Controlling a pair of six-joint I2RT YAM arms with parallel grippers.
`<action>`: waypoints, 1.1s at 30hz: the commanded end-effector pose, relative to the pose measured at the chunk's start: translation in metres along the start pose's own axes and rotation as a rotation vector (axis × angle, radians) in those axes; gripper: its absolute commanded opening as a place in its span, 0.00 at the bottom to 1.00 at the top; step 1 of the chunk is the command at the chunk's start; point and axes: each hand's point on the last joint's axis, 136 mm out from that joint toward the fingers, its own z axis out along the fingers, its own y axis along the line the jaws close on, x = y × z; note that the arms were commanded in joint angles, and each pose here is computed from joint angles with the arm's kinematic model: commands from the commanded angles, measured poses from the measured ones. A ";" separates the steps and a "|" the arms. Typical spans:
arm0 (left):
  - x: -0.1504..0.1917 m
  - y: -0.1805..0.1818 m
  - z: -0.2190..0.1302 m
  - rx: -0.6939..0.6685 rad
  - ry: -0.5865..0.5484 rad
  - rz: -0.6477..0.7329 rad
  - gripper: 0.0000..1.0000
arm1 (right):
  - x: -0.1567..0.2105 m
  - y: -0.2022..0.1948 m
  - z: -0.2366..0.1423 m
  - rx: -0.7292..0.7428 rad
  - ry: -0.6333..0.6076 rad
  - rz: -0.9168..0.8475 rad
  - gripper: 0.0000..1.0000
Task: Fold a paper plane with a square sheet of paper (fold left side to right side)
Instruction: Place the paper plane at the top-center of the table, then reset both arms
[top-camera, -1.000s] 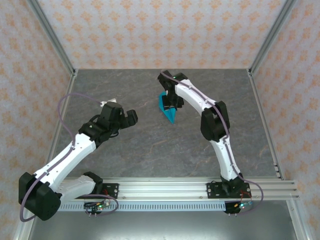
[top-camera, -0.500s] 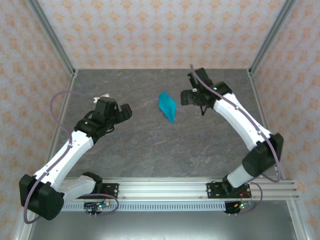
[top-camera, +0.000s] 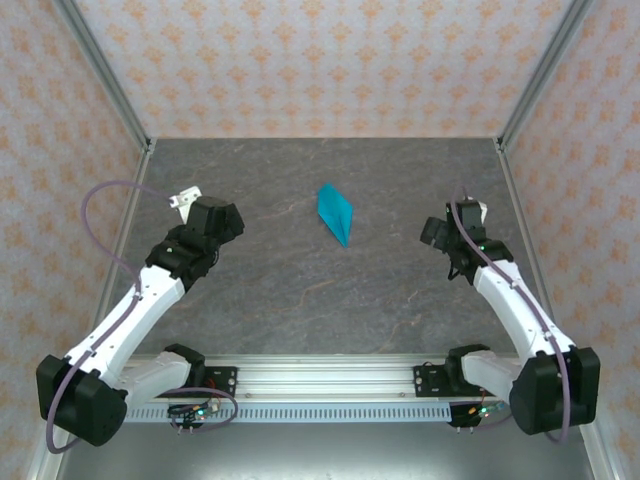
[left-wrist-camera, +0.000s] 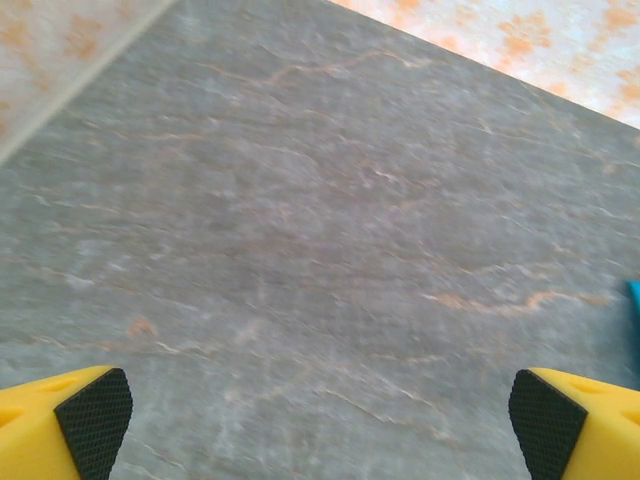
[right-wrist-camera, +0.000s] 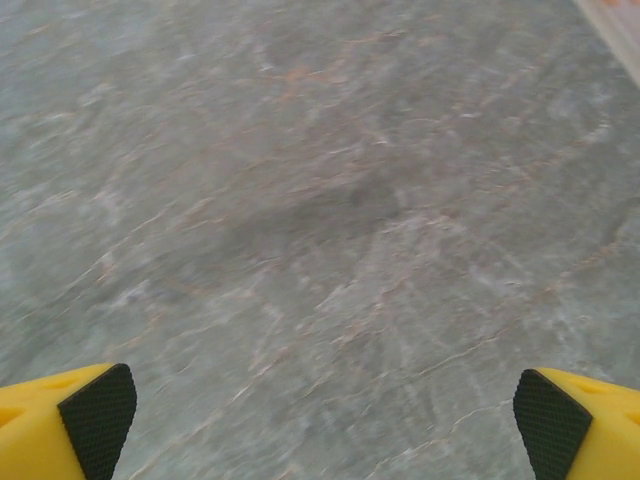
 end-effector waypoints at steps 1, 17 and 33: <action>-0.022 0.030 0.001 -0.168 -0.158 -0.002 1.00 | -0.022 -0.015 0.009 0.049 -0.134 0.063 1.00; -0.009 0.084 0.034 -0.600 -0.307 0.186 1.00 | -0.023 0.000 0.074 -0.008 -0.325 -0.034 1.00; 0.017 0.034 0.100 -0.094 -0.329 0.258 1.00 | -0.024 0.011 0.101 -0.135 -0.389 -0.088 1.00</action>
